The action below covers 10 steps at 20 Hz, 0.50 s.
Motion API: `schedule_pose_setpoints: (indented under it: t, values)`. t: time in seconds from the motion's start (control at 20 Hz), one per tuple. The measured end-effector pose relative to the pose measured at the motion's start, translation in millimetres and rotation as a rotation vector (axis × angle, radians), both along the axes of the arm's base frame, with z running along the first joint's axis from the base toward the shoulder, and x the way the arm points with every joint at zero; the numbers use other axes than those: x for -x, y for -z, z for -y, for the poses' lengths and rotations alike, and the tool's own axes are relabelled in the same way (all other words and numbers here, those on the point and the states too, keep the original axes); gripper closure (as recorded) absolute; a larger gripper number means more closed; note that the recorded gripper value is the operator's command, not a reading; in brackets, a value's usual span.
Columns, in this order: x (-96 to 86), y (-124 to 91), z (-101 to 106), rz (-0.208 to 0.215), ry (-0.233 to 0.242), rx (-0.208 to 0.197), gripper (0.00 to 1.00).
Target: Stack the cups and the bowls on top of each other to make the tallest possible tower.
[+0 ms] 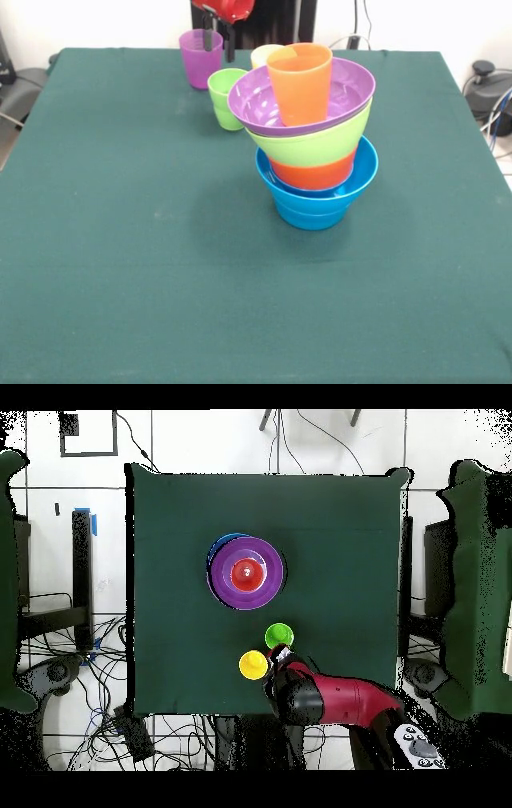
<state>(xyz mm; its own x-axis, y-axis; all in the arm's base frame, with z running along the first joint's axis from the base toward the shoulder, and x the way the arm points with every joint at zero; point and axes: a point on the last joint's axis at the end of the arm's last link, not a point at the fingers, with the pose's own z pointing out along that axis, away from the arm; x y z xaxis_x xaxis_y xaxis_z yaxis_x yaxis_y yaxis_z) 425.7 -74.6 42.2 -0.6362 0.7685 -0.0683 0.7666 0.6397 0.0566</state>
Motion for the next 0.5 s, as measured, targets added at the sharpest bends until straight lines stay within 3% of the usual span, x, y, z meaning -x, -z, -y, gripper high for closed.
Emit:
schedule_pose_setpoints:
  t: [0.5]
  values:
    - [42.1,27,11,-0.068,-0.002,0.006,0.0]
